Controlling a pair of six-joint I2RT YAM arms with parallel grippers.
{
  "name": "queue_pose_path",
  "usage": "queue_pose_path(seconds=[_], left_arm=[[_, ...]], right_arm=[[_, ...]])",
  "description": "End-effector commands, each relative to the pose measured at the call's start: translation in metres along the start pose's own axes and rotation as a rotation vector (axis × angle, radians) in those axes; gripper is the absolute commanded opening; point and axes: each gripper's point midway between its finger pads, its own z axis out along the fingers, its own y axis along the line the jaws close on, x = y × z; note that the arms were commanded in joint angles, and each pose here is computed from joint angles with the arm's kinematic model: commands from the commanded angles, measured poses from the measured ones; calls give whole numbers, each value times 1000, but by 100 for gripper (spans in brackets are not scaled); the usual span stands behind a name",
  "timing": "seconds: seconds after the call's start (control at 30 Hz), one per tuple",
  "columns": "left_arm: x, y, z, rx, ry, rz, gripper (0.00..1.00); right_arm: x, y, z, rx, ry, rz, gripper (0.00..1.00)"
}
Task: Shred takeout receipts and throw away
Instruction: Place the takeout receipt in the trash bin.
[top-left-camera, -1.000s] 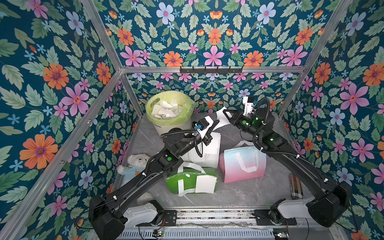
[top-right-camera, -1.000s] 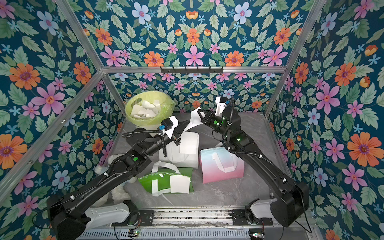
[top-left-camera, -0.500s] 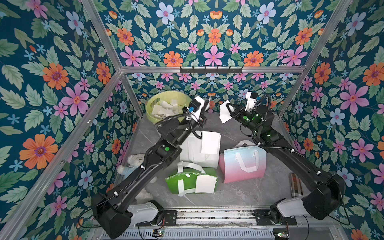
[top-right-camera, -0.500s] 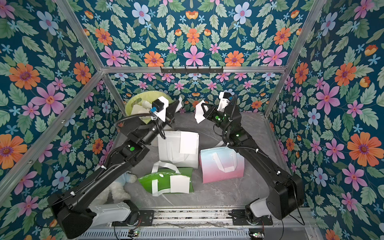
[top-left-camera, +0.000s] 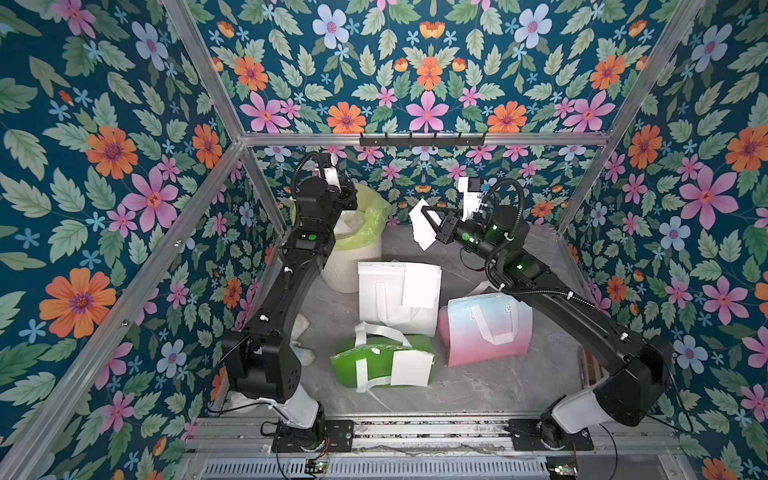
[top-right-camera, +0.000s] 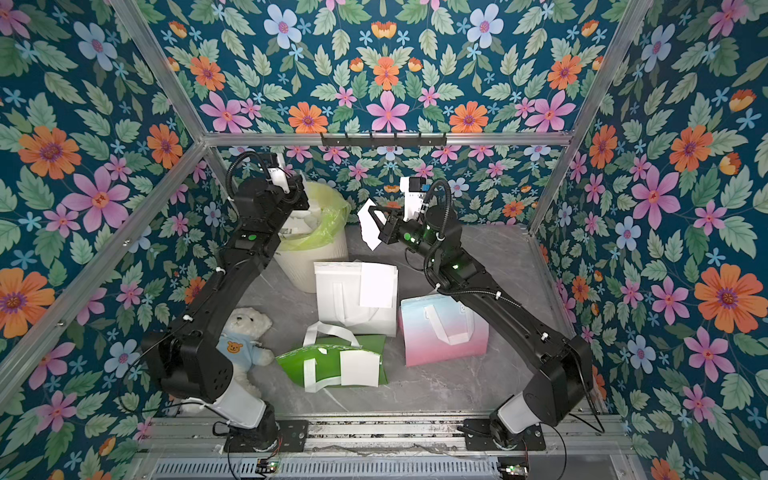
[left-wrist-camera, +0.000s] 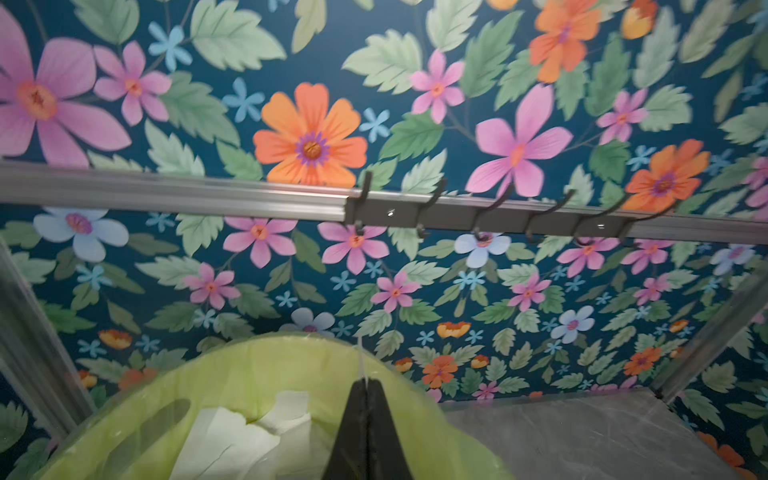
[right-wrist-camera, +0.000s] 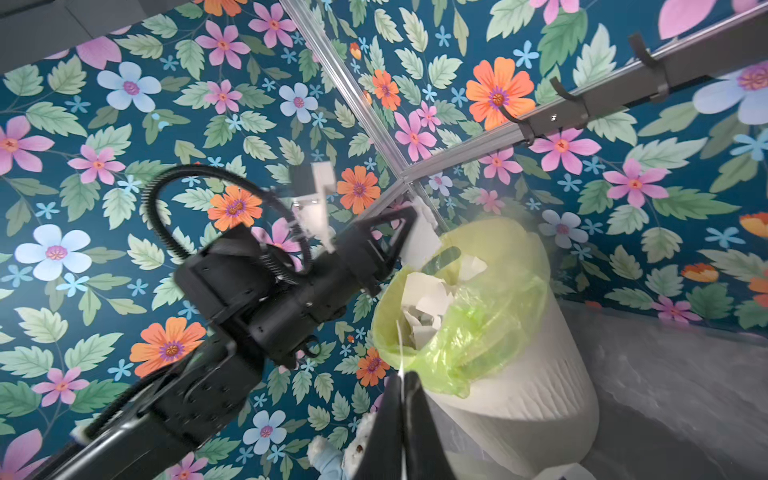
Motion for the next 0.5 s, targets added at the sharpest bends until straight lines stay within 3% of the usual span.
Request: queue_pose_path(seconds=[0.0,0.03,0.23,0.33,0.47], left_arm=[[19,10,10,45,78,-138,0],[22,13,12,46,87,-150,2],[24,20,12,26,94,-151,56],[21,21,9,18,98,-150,77],[16,20,4,14,98,-154,79]], right_arm=[[0,7,9,-47,8,-16,0],[1,7,11,-49,12,-15,0],[5,7,20,-57,17,-12,0],[6,5,22,-50,18,-11,0],[7,2,20,-39,15,-2,0]])
